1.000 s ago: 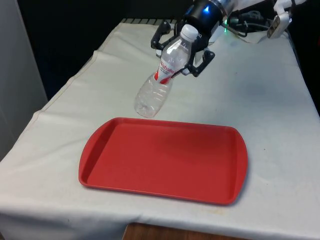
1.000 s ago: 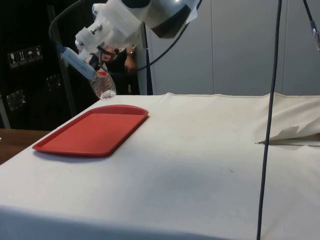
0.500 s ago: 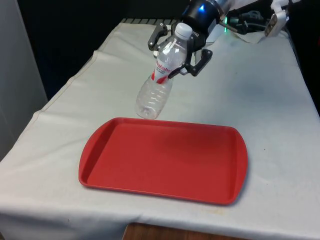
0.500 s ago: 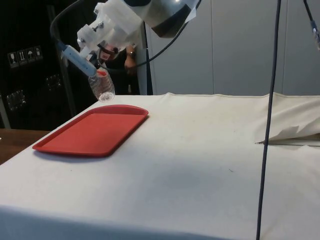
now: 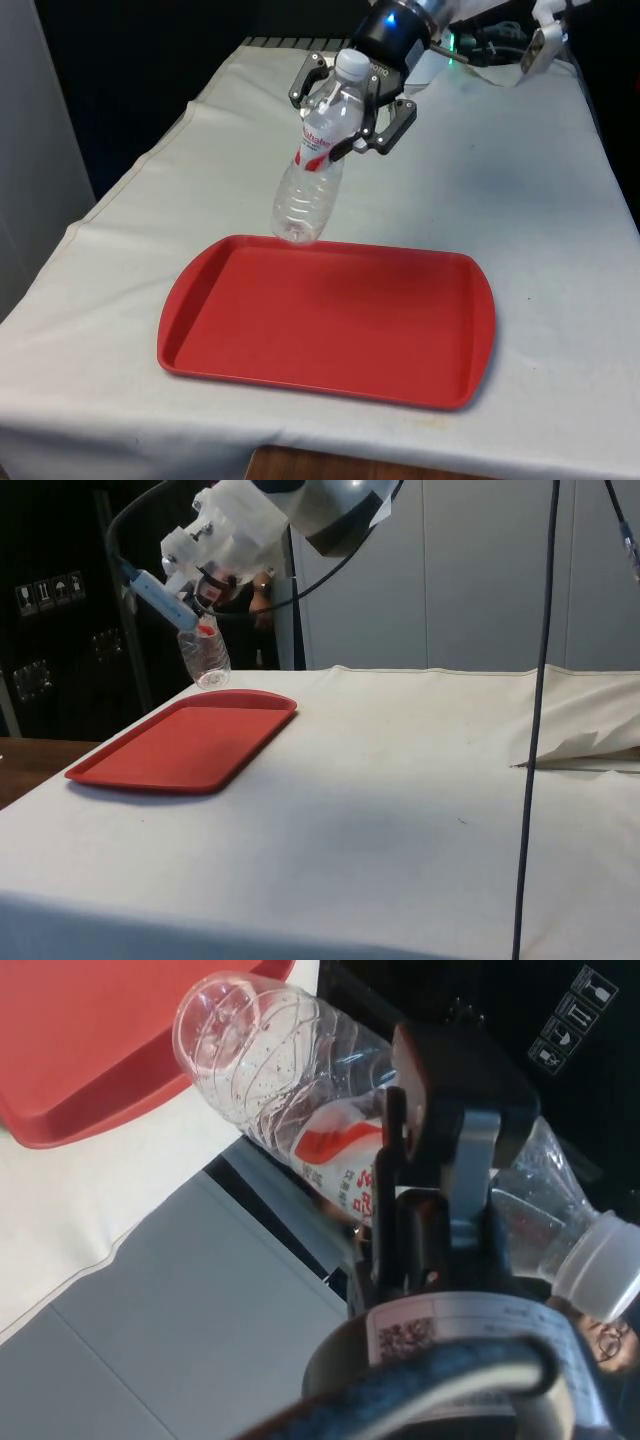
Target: Place the bottle upright on the tray.
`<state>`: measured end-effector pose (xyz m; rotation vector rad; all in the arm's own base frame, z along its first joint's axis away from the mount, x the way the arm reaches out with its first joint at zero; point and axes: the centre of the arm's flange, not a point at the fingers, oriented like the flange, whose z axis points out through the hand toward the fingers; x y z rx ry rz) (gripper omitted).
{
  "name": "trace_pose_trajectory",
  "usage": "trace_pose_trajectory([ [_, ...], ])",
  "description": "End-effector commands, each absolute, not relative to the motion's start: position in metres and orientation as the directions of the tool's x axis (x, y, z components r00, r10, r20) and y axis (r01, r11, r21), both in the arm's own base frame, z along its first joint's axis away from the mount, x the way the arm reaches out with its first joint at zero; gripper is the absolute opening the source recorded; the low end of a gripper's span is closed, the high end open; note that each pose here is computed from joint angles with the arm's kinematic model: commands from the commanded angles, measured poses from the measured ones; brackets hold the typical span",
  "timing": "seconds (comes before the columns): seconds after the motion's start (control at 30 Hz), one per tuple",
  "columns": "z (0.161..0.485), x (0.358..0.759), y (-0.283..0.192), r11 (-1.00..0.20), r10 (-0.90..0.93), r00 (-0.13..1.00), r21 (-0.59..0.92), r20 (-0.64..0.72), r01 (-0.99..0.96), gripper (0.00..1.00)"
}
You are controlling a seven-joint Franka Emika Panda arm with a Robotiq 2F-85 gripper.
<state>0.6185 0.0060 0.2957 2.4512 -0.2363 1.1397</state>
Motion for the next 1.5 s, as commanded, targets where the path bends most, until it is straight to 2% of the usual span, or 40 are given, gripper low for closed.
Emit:
trace_pose_trajectory([
  [0.0,0.298,0.621,0.005,-0.905,0.009,0.637,0.277,0.771,-0.323,0.14],
  [0.63,0.287,0.621,-0.007,-0.899,-0.107,0.617,0.189,0.780,-0.395,0.14],
  [1.47,0.258,0.644,-0.032,-0.898,-0.258,0.620,0.053,0.741,-0.437,0.14],
])
